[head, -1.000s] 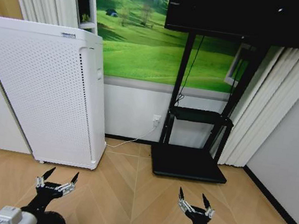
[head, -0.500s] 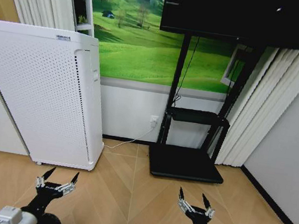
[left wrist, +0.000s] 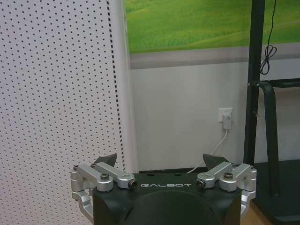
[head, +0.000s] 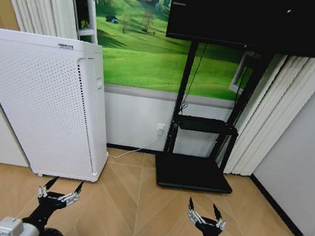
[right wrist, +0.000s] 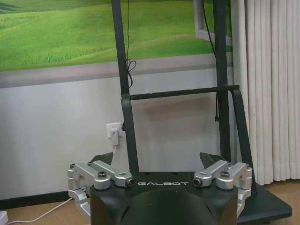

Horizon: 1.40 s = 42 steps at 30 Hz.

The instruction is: Pick up the trash bin and place the garbage on the floor into it.

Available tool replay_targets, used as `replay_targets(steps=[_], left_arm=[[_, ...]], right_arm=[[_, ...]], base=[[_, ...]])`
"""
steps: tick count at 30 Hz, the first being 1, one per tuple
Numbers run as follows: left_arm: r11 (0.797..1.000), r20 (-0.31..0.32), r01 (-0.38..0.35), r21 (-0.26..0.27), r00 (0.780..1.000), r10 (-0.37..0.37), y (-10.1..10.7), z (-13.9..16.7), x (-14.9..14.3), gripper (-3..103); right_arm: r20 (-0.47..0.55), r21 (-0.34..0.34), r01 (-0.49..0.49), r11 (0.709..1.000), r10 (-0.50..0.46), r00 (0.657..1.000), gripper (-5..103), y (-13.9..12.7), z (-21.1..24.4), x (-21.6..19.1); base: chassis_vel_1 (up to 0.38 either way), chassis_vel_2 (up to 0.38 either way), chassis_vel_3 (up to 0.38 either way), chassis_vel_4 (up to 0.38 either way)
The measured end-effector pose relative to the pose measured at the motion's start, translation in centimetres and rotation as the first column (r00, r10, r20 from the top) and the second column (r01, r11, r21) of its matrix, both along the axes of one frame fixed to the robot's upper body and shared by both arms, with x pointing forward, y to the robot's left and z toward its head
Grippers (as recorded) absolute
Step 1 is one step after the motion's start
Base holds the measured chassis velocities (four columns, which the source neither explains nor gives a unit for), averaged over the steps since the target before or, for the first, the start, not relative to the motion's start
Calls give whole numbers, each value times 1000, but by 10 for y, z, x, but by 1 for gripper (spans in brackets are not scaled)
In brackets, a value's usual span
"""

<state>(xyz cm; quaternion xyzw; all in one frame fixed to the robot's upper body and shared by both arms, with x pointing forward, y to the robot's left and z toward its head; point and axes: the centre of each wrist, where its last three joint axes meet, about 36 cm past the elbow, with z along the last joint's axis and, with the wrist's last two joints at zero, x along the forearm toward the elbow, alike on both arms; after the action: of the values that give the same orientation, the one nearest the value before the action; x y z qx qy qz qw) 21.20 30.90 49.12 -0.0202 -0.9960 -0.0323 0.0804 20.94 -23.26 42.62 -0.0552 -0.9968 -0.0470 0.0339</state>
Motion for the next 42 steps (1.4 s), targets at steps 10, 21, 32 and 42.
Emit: replay_targets(steps=[10, 21, 32, 42], left_arm=[[1000, 0, 0, 0, 1000, 0, 0, 0, 0, 100], [1000, 0, 0, 0, 1000, 0, 0, 0, 0, 100], [1000, 0, 0, 0, 1000, 0, 0, 0, 0, 100], [1000, 0, 0, 0, 1000, 0, 0, 0, 0, 100]], right_arm=[[0, 0, 0, 1000, 0, 1000, 100, 0, 0, 0], [0, 0, 0, 1000, 0, 1000, 100, 0, 0, 0], [0, 0, 0, 1000, 0, 1000, 100, 0, 0, 0], [0, 0, 0, 1000, 0, 1000, 100, 0, 0, 0]], base=[[0, 0, 0, 0], [0, 0, 0, 0], [0, 0, 0, 0], [0, 0, 0, 0]])
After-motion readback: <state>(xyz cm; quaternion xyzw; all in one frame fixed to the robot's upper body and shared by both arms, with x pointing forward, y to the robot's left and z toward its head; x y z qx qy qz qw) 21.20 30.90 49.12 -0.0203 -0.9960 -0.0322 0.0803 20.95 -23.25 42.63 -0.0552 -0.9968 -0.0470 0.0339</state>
